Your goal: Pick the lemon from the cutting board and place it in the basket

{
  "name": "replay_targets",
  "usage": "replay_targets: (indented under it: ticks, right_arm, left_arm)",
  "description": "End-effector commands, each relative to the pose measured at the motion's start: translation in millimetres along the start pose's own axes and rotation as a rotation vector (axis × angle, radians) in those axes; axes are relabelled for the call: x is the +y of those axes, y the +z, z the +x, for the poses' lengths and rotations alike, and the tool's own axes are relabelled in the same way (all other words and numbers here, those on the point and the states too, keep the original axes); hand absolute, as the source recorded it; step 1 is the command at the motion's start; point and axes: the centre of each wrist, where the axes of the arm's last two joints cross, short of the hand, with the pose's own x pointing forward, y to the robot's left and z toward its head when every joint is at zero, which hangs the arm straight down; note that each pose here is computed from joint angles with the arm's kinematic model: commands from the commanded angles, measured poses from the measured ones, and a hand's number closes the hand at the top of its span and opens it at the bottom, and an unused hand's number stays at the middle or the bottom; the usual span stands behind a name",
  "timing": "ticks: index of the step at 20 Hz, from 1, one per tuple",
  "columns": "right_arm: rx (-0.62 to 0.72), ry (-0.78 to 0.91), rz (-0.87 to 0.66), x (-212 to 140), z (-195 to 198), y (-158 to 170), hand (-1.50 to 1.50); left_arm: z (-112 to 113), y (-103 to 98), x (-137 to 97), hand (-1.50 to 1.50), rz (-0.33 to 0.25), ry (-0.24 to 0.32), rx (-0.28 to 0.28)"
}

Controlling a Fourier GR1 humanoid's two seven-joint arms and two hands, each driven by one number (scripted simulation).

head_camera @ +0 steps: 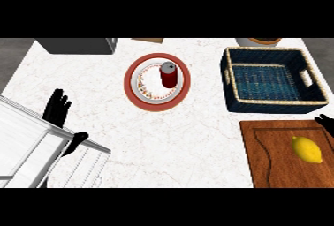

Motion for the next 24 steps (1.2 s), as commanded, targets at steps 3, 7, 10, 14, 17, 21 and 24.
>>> replay_targets:
  ticks: [3, 7, 10, 14, 17, 21, 24]
  right_arm:
    - [0.015, 0.004, 0.005, -6, 3, -9, -1.50]
    - [0.012, 0.013, 0.027, 19, -2, -17, -1.50]
    - [0.056, 0.012, 0.055, 23, -9, -25, -1.50]
    - [0.067, 0.023, 0.066, 25, -19, -39, -1.50]
    - [0.061, 0.011, 0.063, 39, -23, -33, -1.50]
    - [0.042, 0.015, 0.084, 54, -10, -45, -1.50]
    - [0.036, 0.005, 0.076, 52, -28, -44, -1.50]
  left_arm:
    - [23, 1, -40, 0.00, -0.032, 0.105, -0.083]
    - [22, 2, -41, 0.00, -0.030, 0.112, -0.094]
    - [23, 8, -29, 0.00, -0.047, 0.108, -0.076]
    - [17, 8, -45, 0.00, -0.033, 0.120, -0.075]
    - [9, 2, -36, 0.00, -0.047, 0.127, -0.083]
    - [16, 2, -36, 0.00, -0.053, 0.117, -0.076]
    - [16, 16, -32, 0.00, -0.041, 0.120, -0.081]
